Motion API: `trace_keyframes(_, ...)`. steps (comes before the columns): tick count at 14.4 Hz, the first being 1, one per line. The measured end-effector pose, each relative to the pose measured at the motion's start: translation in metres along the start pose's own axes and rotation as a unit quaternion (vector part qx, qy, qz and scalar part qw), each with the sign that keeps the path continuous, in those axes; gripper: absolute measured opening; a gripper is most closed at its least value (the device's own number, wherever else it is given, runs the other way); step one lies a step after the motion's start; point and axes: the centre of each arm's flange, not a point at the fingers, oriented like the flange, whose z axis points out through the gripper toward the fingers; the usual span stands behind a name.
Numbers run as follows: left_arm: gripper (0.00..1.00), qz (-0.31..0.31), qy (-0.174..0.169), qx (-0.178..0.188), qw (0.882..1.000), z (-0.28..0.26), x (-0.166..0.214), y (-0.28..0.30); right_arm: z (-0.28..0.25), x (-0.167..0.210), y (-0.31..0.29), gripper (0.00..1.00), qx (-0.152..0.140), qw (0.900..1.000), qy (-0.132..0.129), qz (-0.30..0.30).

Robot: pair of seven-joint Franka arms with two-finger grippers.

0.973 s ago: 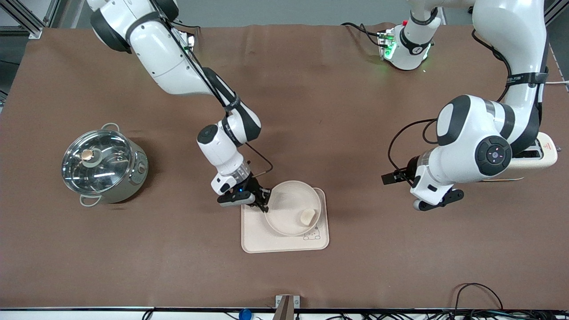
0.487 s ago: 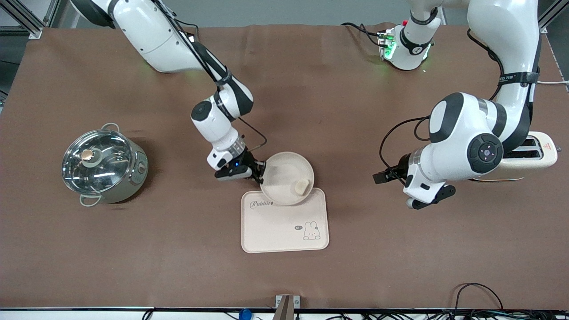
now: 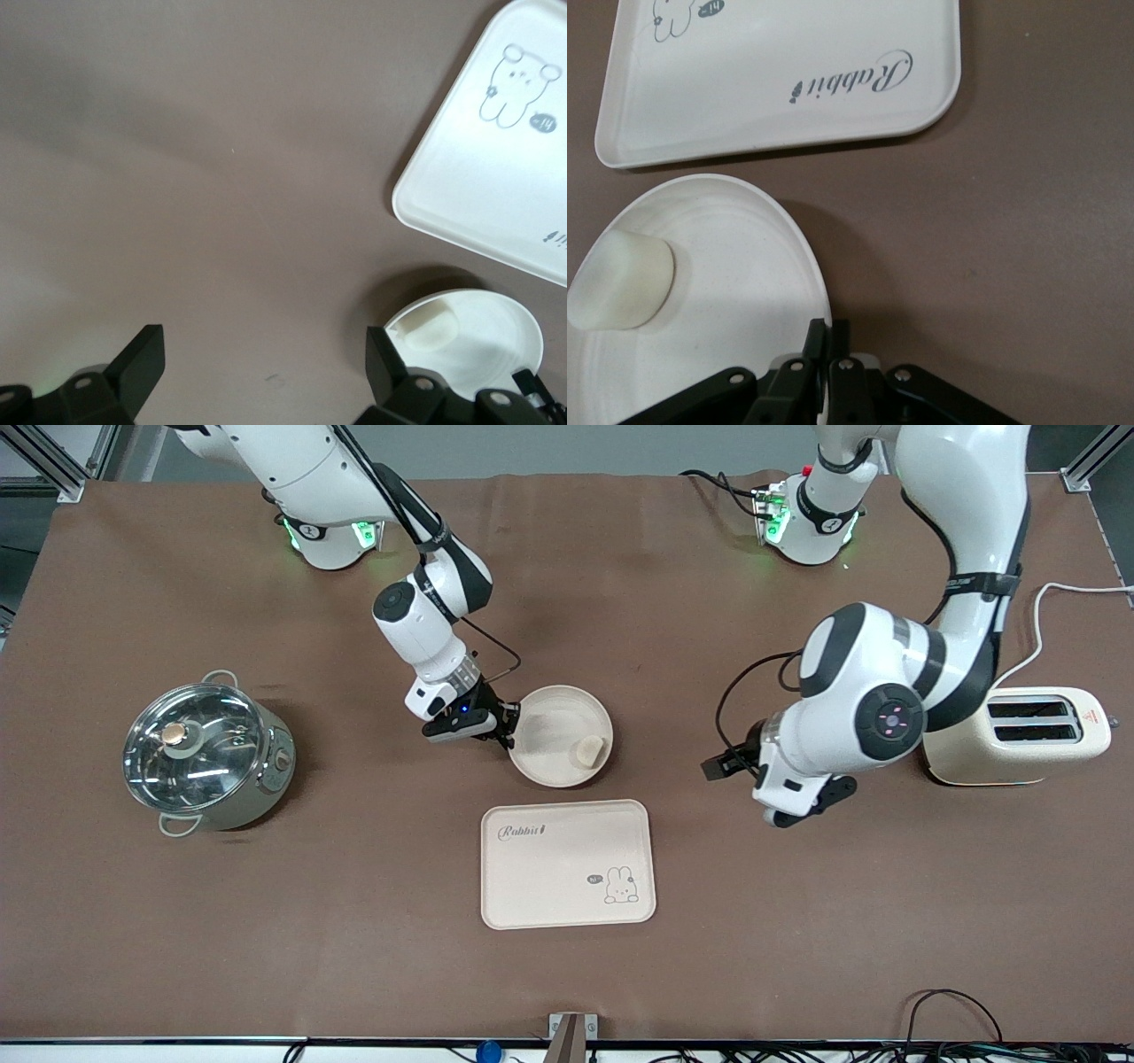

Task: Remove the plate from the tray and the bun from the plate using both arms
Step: 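Set the plate beside the tray while the left gripper nears the bun, then grasp the bun with the left gripper while the right gripper retracts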

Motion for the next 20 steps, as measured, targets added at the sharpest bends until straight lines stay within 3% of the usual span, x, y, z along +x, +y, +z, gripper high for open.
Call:
trace_keyframes(3, 1.00, -0.033, 0.005, -0.004, 0.999, 0.029, -0.010, 0.021, 0.003, -0.013, 0.003, 0.07, -0.003, 1.000, -0.007, -0.003)
trace_keyframes(5, 1.00, -0.062, 0.009, -0.007, 0.998, 0.051, -0.022, 0.040, 0.003, -0.014, 0.003, 0.19, -0.003, 1.000, -0.006, 0.002)
trace_keyframes(10, 1.00, -0.148, 0.025, -0.035, 0.988, 0.094, -0.075, 0.097, -0.004, 0.003, -0.004, 0.74, 0.006, 0.999, 0.009, 0.030)
trace_keyframes(11, 1.00, -0.166, 0.028, -0.044, 0.985, 0.103, -0.089, 0.109, -0.006, 0.012, -0.005, 0.83, 0.004, 0.999, 0.002, 0.036)
trace_keyframes(13, 1.00, -0.194, 0.032, -0.057, 0.979, 0.127, -0.115, 0.131, -0.011, 0.041, -0.007, 0.99, -0.010, 0.998, -0.036, 0.047)
trace_keyframes(16, 0.98, -0.209, 0.038, -0.051, 0.976, 0.166, -0.139, 0.146, -0.041, 0.104, 0.003, 1.00, -0.031, 0.996, -0.069, 0.045)
trace_keyframes(20, 0.90, -0.219, 0.059, -0.029, 0.974, 0.194, -0.139, 0.145, -0.099, 0.176, 0.059, 1.00, -0.072, 0.990, -0.121, 0.030)
